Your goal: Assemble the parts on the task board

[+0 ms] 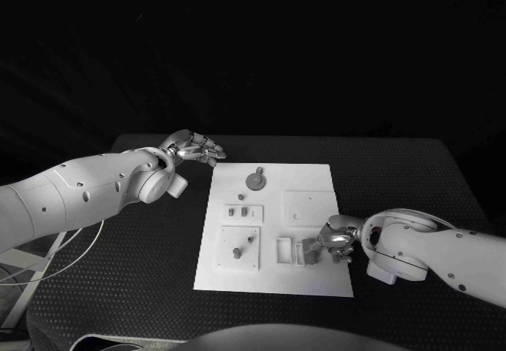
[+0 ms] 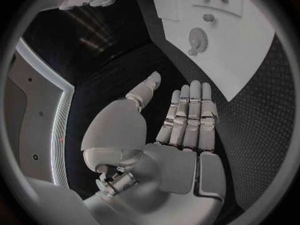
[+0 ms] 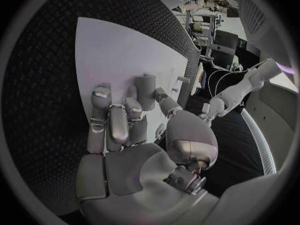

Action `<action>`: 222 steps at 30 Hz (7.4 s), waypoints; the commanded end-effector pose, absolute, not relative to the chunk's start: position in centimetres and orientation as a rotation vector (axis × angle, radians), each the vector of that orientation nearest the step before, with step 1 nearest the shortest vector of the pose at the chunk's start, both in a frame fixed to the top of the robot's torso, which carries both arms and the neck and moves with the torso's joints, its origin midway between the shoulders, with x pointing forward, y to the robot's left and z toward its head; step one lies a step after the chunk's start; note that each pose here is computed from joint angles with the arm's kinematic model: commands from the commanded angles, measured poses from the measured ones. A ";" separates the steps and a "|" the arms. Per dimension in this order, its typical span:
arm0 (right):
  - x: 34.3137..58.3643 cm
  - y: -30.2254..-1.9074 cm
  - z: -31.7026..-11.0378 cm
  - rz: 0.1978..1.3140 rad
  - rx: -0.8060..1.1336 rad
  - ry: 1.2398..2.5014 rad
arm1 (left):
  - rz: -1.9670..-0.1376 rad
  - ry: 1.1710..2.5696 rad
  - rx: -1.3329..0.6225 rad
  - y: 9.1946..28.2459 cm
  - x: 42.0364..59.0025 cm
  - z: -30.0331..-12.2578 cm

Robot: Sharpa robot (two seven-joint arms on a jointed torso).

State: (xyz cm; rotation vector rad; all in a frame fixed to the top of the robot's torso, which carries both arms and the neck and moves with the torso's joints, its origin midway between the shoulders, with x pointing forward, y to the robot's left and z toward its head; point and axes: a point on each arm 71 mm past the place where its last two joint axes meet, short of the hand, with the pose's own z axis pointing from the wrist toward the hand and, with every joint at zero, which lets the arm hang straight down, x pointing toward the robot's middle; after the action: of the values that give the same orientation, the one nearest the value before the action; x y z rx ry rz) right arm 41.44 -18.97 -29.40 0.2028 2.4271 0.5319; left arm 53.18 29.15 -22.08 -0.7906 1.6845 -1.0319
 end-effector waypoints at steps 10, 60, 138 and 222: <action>41.6 -18.2 -27.9 0.588 0.244 2.395 | -1.057 1.685 -0.785 28.9 53.2 -22.0; 41.6 -14.6 -29.1 0.640 0.253 2.494 | -1.059 1.692 -0.786 28.8 53.1 -22.0; 42.7 -23.6 -26.4 0.248 0.047 2.391 | -1.059 1.683 -0.793 28.9 53.1 -22.0; 41.0 -20.4 -29.9 0.473 0.422 2.366 | -1.056 1.704 -0.801 29.3 53.0 -22.1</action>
State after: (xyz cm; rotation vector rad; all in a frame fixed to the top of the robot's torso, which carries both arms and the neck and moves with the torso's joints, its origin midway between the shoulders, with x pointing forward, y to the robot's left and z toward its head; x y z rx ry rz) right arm 41.24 -20.59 -29.73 0.3183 2.3637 0.4345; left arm 52.97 29.60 -22.14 -0.8024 1.6979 -1.0372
